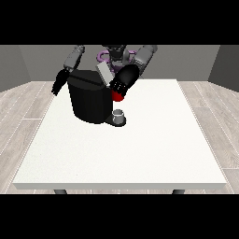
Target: Insert the coffee pod into the coffee machine and close the lid
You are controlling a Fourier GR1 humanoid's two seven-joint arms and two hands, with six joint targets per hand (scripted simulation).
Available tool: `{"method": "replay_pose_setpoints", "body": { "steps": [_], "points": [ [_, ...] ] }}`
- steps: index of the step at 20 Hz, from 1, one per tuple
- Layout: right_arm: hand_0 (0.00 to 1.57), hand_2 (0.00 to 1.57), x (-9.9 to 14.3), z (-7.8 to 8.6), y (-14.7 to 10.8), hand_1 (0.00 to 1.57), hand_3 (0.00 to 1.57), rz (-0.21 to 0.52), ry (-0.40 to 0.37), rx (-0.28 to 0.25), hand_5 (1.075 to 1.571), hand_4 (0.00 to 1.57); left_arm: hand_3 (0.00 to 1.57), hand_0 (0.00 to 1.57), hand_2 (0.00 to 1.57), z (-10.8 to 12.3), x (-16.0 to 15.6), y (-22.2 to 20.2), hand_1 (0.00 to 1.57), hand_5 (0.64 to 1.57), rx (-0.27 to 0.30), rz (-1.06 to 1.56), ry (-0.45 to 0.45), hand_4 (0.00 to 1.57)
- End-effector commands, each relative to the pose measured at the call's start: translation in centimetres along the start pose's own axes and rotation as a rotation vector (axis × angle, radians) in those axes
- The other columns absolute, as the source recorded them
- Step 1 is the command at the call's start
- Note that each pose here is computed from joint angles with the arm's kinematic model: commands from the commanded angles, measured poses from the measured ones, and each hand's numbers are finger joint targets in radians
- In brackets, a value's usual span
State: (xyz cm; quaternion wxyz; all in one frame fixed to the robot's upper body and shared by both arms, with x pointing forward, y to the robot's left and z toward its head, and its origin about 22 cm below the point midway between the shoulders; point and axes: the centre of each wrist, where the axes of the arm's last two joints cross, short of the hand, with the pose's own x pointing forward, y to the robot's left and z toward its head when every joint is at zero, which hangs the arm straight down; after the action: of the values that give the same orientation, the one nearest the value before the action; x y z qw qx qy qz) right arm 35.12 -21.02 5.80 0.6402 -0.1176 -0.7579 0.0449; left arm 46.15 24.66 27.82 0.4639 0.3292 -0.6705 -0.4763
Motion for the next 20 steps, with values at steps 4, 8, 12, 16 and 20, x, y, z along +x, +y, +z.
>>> {"method": "replay_pose_setpoints", "body": {
  "steps": [4,8,12,16,20],
  "points": [
    [0.00,0.00,1.1,-0.1,0.6,0.00,0.00,0.033,-0.033,0.030,1.571,0.11,0.95,1.23,1.20,0.1,-0.2,1.8,1.23,1.571,0.080,0.028,-0.016,0.00],
    [0.00,0.00,1.6,-1.1,0.3,0.00,0.00,0.031,-0.039,0.003,1.571,0.22,0.98,1.22,1.20,0.3,0.2,3.3,1.22,1.571,0.100,-0.027,-0.057,0.00],
    [0.00,0.00,1.3,-0.7,-0.5,0.00,0.00,0.035,-0.026,0.032,1.571,0.19,0.89,1.22,1.17,0.2,-0.2,1.3,1.22,1.571,0.104,-0.052,-0.044,0.00],
    [0.00,0.00,2.4,-0.8,0.4,0.00,0.00,0.031,-0.054,0.019,1.571,0.09,0.72,1.00,1.02,1.3,-1.6,4.2,1.00,1.571,0.134,-0.092,-0.048,0.00],
    [0.00,0.00,3.0,-0.8,1.3,0.00,0.00,0.039,-0.053,0.008,1.571,0.15,0.60,0.51,0.78,0.6,-1.1,0.9,0.51,1.571,0.136,-0.146,-0.066,0.00]
  ]
}}
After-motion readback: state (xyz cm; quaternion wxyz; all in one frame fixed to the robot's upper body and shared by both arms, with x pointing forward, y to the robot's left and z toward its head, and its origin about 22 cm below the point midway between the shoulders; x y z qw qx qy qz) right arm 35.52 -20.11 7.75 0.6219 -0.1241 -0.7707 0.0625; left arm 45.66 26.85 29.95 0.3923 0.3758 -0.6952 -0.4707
